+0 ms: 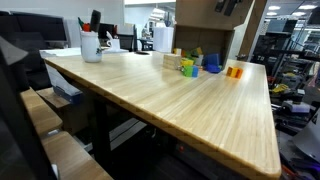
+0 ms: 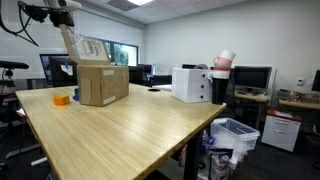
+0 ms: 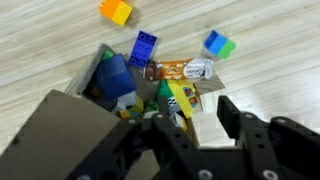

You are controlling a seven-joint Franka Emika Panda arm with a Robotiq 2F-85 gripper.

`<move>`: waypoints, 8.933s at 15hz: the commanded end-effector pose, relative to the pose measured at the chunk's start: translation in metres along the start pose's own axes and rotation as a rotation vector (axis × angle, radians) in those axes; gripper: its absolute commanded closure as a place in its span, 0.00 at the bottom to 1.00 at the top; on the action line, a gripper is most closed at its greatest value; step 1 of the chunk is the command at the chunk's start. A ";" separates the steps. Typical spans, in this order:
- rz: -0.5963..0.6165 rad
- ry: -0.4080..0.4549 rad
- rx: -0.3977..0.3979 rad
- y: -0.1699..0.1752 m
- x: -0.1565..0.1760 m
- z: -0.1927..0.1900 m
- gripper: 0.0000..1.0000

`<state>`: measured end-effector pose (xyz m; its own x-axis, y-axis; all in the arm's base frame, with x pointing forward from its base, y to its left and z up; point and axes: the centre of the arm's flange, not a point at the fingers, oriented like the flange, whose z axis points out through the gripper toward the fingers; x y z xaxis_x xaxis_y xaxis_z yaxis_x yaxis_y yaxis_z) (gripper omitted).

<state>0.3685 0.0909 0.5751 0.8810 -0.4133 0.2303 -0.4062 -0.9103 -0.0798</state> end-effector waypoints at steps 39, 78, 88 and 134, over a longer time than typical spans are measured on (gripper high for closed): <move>0.422 0.302 0.195 0.162 0.039 -0.099 0.00; 0.206 0.227 -0.081 0.043 0.021 0.085 1.00; 0.094 0.394 -0.166 -0.008 -0.016 0.121 1.00; 0.403 0.152 -0.037 0.058 0.080 0.063 1.00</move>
<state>0.4278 0.0005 0.5274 0.5581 -0.7254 0.4029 -0.7345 -0.6578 -0.1669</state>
